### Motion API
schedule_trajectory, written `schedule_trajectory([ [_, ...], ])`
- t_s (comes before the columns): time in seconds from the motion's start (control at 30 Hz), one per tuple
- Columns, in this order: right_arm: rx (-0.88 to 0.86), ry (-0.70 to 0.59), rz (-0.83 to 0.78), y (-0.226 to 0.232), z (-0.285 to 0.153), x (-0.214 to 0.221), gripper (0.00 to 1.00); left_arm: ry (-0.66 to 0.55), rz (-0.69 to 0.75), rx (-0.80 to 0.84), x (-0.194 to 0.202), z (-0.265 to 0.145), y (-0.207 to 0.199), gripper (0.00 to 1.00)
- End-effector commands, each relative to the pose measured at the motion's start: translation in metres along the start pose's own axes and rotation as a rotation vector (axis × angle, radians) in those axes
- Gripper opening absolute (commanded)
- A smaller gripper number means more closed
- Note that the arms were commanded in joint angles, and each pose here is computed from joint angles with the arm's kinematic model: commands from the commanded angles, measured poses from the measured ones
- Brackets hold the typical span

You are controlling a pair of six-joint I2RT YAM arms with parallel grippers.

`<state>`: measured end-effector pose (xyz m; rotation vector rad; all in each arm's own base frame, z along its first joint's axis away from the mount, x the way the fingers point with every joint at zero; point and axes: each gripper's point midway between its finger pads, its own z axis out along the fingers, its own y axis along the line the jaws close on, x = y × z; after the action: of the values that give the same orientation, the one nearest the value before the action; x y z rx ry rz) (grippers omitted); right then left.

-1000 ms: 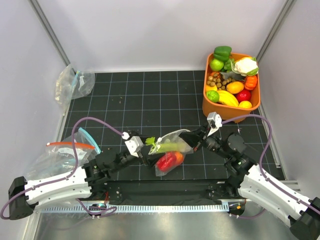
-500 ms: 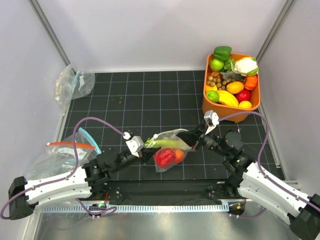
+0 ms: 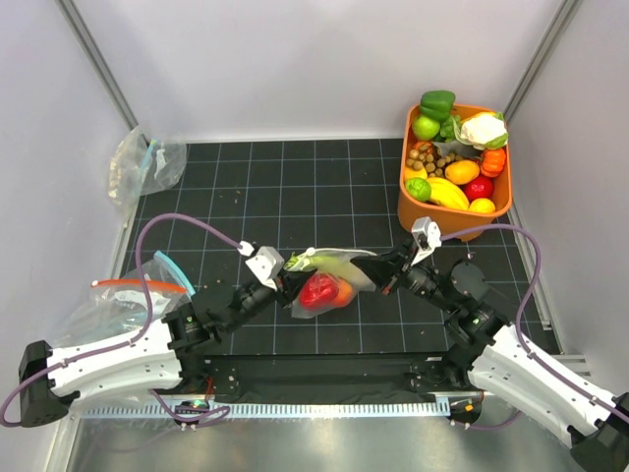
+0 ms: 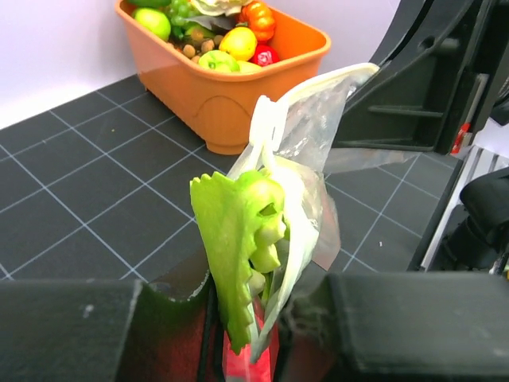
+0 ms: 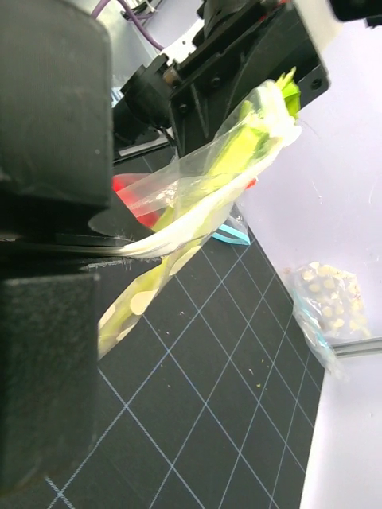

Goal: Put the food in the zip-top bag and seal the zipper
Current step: Zip the zipper food storage bag at the center of the board.

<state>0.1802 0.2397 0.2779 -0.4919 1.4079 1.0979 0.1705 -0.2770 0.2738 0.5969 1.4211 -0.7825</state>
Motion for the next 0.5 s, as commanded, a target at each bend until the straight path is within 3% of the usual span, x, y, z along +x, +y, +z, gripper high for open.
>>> schedule_trajectory([
  [0.0,0.014,-0.070,-0.034,0.003,0.001,-0.027,0.05,-0.098,0.024,-0.030,-0.010,0.000,0.008,0.00],
  [0.27,0.011,-0.059,-0.048,0.003,0.000,-0.025,0.14,-0.134,0.027,0.045,-0.012,-0.012,-0.002,0.00],
  [0.47,-0.090,-0.038,-0.078,0.020,0.000,-0.024,0.42,-0.135,0.039,0.126,-0.013,-0.016,-0.015,0.00],
])
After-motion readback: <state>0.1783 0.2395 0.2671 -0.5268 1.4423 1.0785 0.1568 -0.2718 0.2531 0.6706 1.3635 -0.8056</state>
